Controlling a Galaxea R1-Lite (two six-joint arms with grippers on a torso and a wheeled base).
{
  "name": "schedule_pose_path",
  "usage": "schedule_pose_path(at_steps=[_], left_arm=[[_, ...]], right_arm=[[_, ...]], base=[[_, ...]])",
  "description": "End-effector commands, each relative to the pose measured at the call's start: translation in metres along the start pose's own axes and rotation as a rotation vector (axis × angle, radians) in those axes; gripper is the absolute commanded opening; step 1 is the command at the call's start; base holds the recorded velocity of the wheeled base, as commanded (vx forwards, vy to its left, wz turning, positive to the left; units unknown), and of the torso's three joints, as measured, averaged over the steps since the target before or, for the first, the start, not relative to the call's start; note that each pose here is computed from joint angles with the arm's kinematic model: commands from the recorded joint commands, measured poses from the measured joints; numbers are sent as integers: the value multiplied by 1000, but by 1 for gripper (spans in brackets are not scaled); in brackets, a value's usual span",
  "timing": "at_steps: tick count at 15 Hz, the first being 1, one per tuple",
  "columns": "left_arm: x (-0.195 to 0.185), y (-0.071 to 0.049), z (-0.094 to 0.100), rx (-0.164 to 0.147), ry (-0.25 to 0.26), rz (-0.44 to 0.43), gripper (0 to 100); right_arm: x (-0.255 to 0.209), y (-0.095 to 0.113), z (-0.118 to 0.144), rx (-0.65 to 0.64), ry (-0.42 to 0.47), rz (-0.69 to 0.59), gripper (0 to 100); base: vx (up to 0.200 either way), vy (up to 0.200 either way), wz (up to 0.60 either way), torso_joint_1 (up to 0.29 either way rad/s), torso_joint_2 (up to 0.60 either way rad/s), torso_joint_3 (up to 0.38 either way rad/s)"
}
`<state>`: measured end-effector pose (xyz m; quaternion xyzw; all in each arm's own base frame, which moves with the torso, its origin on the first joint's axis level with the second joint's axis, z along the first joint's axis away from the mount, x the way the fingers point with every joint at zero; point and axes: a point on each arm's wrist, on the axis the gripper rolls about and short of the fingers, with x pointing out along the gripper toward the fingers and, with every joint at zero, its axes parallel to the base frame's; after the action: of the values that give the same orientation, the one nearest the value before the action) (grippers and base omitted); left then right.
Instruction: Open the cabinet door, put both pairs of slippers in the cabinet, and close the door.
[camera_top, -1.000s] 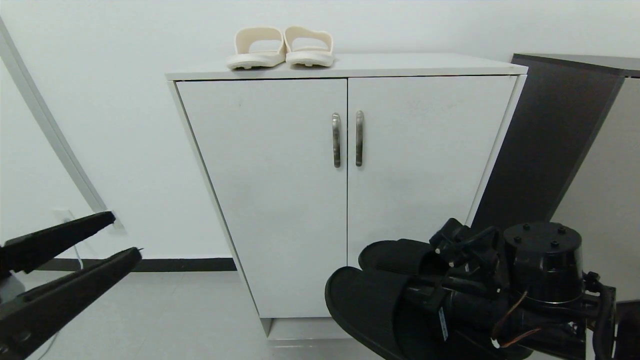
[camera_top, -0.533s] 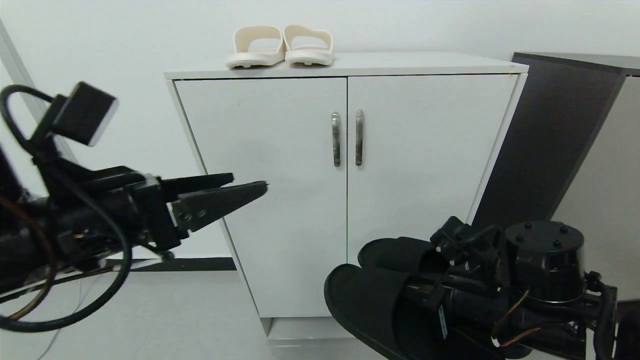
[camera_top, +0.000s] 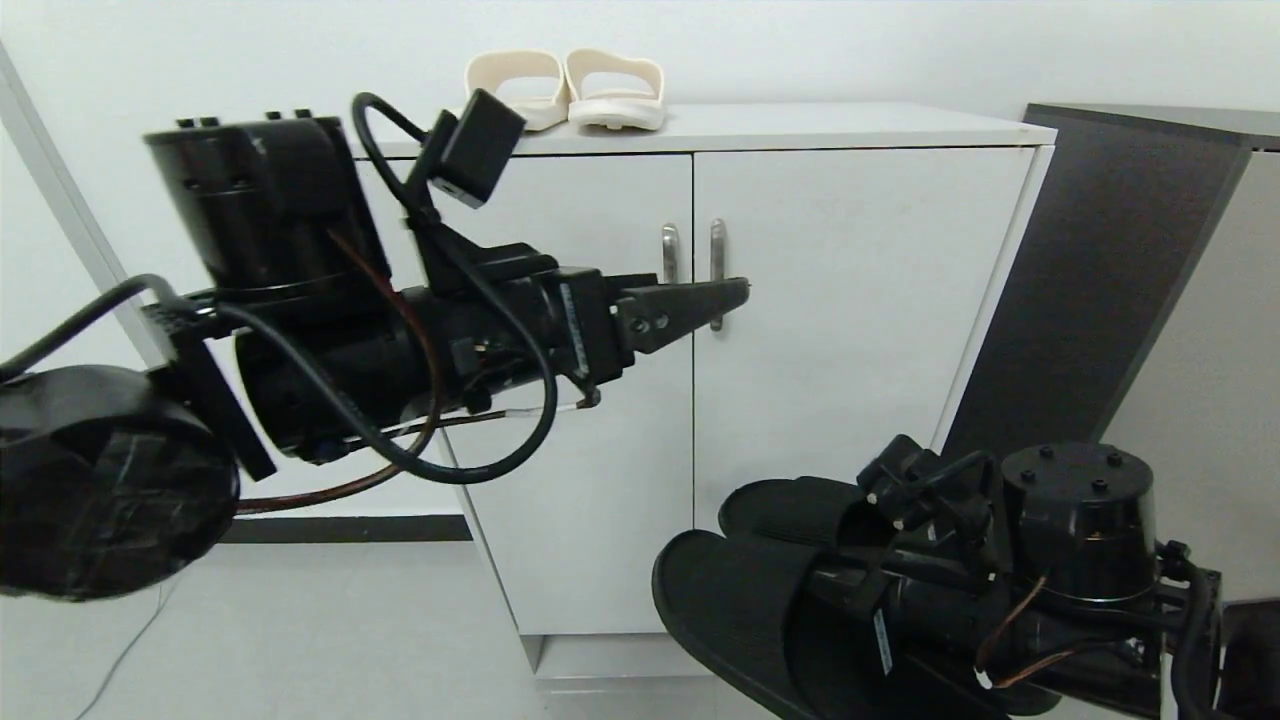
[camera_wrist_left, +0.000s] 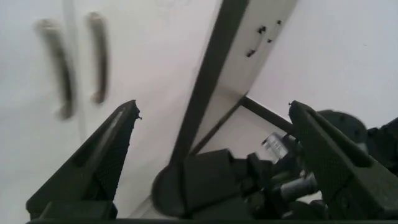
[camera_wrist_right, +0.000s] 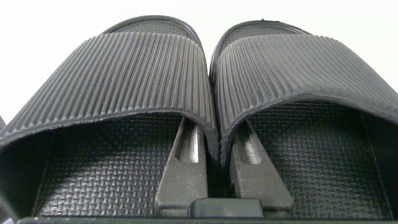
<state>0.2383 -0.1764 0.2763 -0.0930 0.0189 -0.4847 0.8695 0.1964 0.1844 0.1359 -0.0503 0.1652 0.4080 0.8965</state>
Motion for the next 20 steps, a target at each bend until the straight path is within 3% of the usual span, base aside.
schedule_pose_path(at_steps=[1, 2, 5, 6, 7, 12, 13, 15, 20], left_arm=[[28, 4, -3, -26, 59, -41, 100], [38, 9, 0, -46, 94, -94, 100], [56, 26, 2, -114, 97, -135, 100], [61, 32, 3, -170, 99, -158, 100], [62, 36, 3, -190, 102, -170, 100], [68, 49, 5, -182, 65, -67, 100], [72, 50, 7, -164, 37, 0, 100], [77, 53, 7, -139, 26, 28, 100], [98, 80, -2, -139, 12, 96, 100]], right_arm=[[3, 1, -5, -1, 21, 8, 0], [3, 2, -7, 0, 30, 15, 0], [4, 2, -9, 2, 38, 38, 0], [4, 2, -10, 3, 38, 37, 0], [4, 2, -11, 3, 41, 38, 0], [5, 2, -11, 3, 41, 38, 0], [5, 2, -11, 2, 42, 38, 0], [5, 2, -11, 1, 41, 38, 0], [5, 4, -11, -1, 41, 44, 0]], base=[[0, 0, 0, 0, 0, 0], [0, 0, 0, 0, 0, 0], [0, 0, 0, 0, 0, 0], [0, 0, 0, 0, 0, 0], [0, 0, 0, 0, 0, 0], [0, 0, 0, 0, 0, 0], [0, 0, 0, 0, 0, 0], [0, 0, 0, 0, 0, 0], [0, 0, 0, 0, 0, 0]])
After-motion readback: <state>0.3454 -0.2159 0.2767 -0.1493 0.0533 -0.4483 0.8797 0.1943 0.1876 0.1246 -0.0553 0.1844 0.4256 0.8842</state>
